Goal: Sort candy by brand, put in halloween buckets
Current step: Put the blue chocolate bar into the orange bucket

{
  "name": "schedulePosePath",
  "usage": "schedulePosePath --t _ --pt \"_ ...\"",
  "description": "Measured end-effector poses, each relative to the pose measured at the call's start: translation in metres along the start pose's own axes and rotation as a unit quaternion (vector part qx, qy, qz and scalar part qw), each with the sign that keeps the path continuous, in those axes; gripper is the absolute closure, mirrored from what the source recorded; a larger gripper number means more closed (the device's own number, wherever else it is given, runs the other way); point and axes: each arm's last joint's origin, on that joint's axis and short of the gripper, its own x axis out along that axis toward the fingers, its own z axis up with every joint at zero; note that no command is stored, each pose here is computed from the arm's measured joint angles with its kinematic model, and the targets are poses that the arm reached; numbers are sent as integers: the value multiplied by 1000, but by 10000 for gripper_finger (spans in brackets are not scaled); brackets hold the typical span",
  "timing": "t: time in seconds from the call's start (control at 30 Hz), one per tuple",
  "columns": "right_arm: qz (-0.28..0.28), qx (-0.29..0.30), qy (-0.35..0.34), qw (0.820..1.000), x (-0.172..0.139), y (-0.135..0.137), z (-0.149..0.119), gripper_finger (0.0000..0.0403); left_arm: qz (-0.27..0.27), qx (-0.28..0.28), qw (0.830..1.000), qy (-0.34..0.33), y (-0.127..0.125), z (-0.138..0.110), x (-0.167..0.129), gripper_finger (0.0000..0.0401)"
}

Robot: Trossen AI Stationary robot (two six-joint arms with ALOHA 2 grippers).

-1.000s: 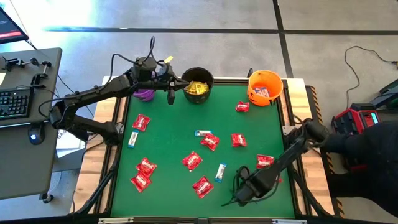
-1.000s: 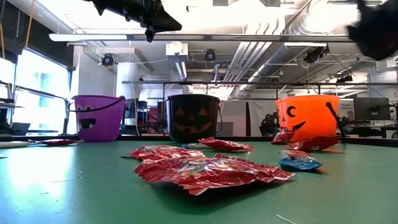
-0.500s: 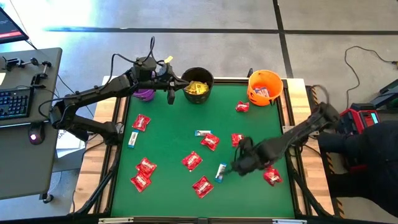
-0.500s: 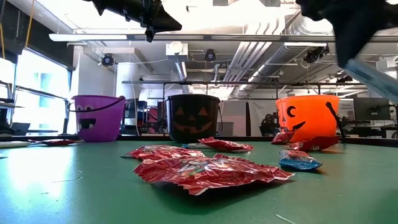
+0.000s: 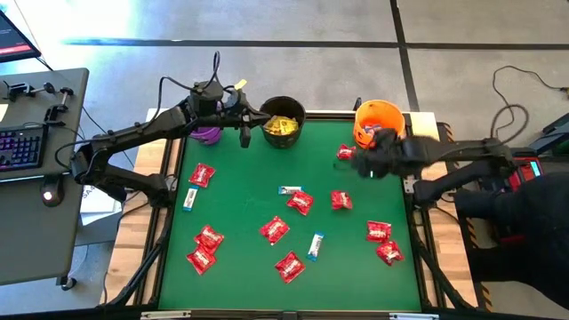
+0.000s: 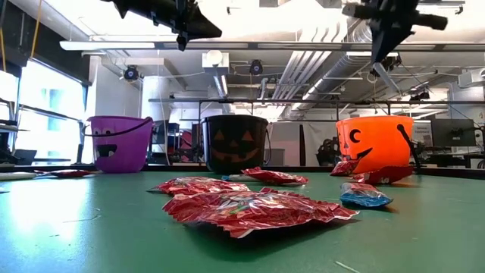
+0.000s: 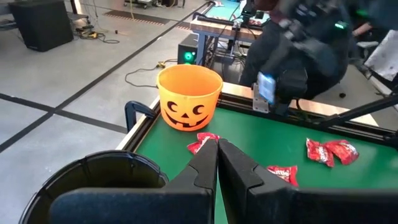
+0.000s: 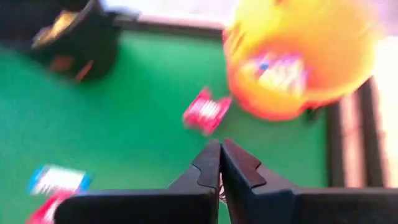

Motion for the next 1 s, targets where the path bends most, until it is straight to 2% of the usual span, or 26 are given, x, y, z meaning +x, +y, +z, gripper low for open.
schedulePosePath --t 0.2,0.47,0.57,0.7,1.0 --pt "-70 -7 -62 996 26 -14 43 403 6 -1 1000 0 0 0 0 396" --pt "-136 -53 -71 987 63 -32 88 403 6 0 1000 -4 0 1 0 396" --pt "-142 -66 -48 987 78 -38 101 403 8 0 1000 -4 1 1 0 396" --pt "-119 -81 -2 990 102 -43 113 403 9 0 1000 -4 1 1 0 396" --pt "-132 -121 100 979 165 -49 123 403 22 2 1000 -11 1 2 0 396"
